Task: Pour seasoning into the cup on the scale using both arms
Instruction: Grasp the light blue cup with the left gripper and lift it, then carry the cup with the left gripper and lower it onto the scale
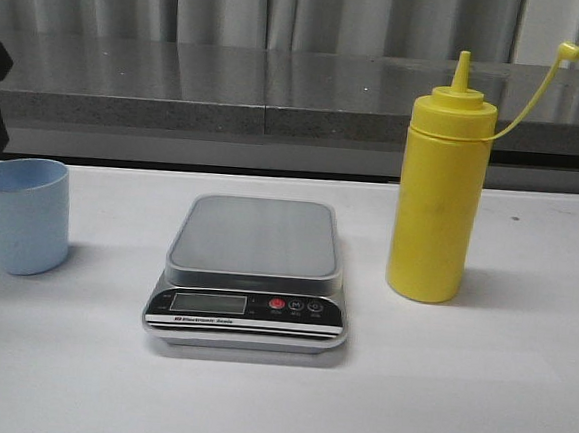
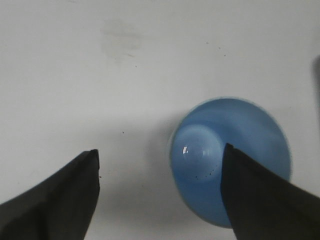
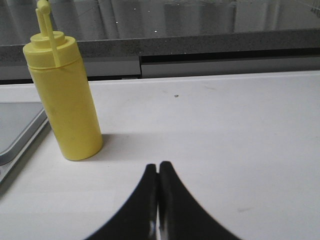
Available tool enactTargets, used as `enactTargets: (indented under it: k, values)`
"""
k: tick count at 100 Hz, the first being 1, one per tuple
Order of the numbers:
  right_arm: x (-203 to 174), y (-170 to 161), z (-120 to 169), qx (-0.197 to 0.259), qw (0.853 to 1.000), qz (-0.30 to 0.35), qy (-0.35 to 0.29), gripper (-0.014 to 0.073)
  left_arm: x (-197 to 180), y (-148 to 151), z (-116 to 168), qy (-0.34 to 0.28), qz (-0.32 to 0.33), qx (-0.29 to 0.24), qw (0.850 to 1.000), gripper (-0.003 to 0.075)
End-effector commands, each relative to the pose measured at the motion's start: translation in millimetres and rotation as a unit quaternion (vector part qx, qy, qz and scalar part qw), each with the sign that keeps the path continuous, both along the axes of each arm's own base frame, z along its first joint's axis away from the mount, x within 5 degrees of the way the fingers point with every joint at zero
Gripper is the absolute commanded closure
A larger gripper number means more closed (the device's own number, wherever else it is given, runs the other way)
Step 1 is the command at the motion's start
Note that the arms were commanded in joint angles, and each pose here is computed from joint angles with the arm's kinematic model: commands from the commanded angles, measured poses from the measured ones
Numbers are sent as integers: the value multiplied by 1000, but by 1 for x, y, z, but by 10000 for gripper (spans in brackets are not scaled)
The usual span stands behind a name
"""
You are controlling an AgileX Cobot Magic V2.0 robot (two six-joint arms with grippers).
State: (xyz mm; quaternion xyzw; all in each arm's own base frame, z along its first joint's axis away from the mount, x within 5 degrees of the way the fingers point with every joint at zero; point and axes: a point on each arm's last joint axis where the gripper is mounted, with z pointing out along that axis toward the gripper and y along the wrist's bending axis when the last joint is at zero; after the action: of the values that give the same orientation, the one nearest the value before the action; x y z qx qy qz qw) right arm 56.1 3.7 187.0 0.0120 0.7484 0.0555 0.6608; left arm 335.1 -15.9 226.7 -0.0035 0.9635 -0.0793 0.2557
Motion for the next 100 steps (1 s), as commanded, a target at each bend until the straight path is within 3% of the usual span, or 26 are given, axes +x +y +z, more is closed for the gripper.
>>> enactTargets:
  k: [1,27,35,44,62,83,100]
  values:
    - [-2,0,15,4,998,-2,-61,663,9,0,14,-43,15,-12,999,228]
    - [-2,0,15,4,998,-2,-61,663,16,-8,-5,-25,10,-16,1000,232]
    - [-2,0,15,4,998,-2,-61,663,18,-15,-9,-25,1,-15,1000,280]
    - [-2,0,15,4,998,-2,-61,663,19,-22,-11,-31,-7,-14,999,404]
    - [-2,0,15,4,998,-2,-61,663,22,-27,-7,-44,-12,-14,999,743]
    - [-2,0,15,4,998,-2,-61,663,27,-30,11,-32,-27,-20,999,740]
    - [-2,0,15,4,998,-2,-61,663,33,-40,43,-23,-62,-27,997,740]
